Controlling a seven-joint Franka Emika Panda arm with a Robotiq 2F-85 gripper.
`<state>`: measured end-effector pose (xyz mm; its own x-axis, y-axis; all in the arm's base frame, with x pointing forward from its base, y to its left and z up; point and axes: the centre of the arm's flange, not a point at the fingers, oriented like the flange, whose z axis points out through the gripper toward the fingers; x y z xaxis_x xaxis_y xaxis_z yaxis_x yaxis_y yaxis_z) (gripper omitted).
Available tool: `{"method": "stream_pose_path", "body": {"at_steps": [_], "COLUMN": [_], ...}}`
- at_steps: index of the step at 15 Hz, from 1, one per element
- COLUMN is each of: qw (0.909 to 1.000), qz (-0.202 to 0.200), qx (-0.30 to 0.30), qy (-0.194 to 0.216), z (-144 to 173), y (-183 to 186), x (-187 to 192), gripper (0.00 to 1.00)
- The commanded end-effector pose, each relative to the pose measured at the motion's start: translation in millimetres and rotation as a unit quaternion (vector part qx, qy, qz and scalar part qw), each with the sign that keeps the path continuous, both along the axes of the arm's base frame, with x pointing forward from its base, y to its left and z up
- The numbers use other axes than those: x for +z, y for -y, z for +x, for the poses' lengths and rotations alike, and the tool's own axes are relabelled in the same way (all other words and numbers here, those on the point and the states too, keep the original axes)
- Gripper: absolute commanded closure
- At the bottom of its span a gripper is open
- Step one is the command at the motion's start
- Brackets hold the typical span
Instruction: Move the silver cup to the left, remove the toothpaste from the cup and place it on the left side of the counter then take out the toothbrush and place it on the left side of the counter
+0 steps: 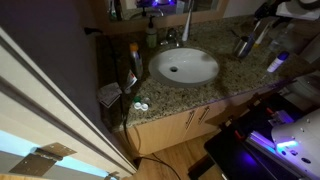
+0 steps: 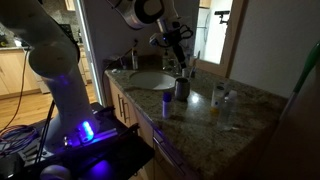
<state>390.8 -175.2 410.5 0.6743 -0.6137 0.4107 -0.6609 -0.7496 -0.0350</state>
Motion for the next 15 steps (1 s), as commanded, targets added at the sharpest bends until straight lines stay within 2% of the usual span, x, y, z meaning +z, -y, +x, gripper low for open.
{"method": "stream_pose_path", "body": {"at_steps": [1, 4, 5, 9, 12, 15], "qw": [0.9996, 0.9995, 0.9997, 0.9997, 0.9996, 0.9990], "qz": [-0.013, 0.000, -0.001, 0.000, -0.007, -0.012], "qx": [-0.007, -0.017, -0.007, -0.007, -0.011, -0.012], "qy": [0.025, 0.026, 0.022, 0.022, 0.024, 0.042], "z": [6, 9, 5, 6, 12, 15], "y": [10, 15, 11, 12, 13, 17], "x": [-32, -48, -31, -33, -53, -59], "gripper": [0.00, 0.00, 0.00, 0.00, 0.00, 0.00]}}
